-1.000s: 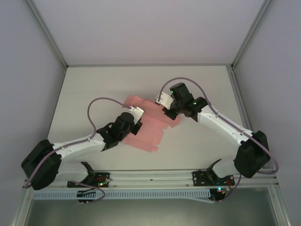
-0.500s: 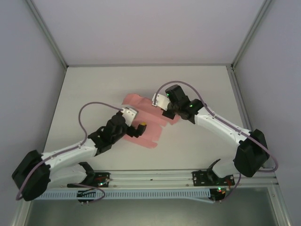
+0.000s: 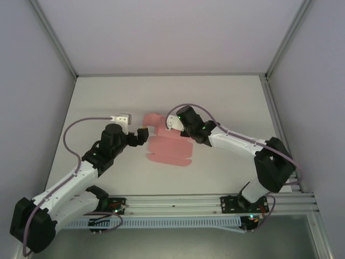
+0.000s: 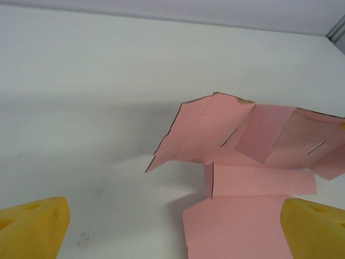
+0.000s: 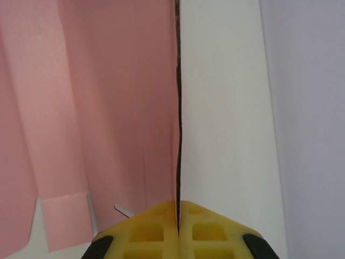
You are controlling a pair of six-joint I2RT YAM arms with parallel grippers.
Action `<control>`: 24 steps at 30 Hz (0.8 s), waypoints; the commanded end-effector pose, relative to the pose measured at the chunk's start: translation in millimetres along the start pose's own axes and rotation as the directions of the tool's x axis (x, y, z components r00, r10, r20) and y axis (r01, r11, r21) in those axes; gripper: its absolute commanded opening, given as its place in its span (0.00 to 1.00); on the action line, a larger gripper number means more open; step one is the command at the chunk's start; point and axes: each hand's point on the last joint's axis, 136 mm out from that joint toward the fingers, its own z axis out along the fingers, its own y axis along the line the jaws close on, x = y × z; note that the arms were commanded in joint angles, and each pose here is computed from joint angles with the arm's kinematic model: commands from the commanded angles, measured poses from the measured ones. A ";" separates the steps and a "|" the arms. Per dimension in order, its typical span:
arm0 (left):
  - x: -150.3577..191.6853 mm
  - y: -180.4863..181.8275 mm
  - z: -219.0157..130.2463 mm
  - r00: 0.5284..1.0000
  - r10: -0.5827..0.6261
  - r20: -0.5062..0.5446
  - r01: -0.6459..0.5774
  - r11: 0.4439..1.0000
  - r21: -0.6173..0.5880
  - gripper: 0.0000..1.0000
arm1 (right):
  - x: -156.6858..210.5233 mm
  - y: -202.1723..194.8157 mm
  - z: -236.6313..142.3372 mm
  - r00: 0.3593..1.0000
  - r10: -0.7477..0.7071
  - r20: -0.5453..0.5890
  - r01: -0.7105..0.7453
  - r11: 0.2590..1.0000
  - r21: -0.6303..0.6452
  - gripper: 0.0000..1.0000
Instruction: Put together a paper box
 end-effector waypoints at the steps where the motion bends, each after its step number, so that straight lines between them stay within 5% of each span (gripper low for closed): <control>1: 1.9 0.9 3.1 0.997 -0.065 -0.041 0.065 0.998 0.008 1.00 | 7.3 -2.3 18.0 0.993 -0.079 -0.086 0.084 0.995 0.062 0.00; 8: 17.4 8.1 12.3 0.991 -0.096 -0.088 0.096 0.995 -0.006 1.00 | 7.7 -11.0 50.8 0.988 -0.090 -0.126 0.120 0.960 0.255 0.00; 18: 22.4 29.0 16.4 0.985 -0.144 -0.098 0.138 0.988 -0.065 1.00 | -7.6 -26.1 39.6 0.977 -0.193 -0.088 0.212 0.868 0.450 0.00; 24: 25.2 36.4 20.8 0.980 -0.165 -0.113 0.156 0.984 -0.084 1.00 | -9.4 -10.6 43.1 0.965 -0.250 -0.082 0.262 0.876 0.405 0.00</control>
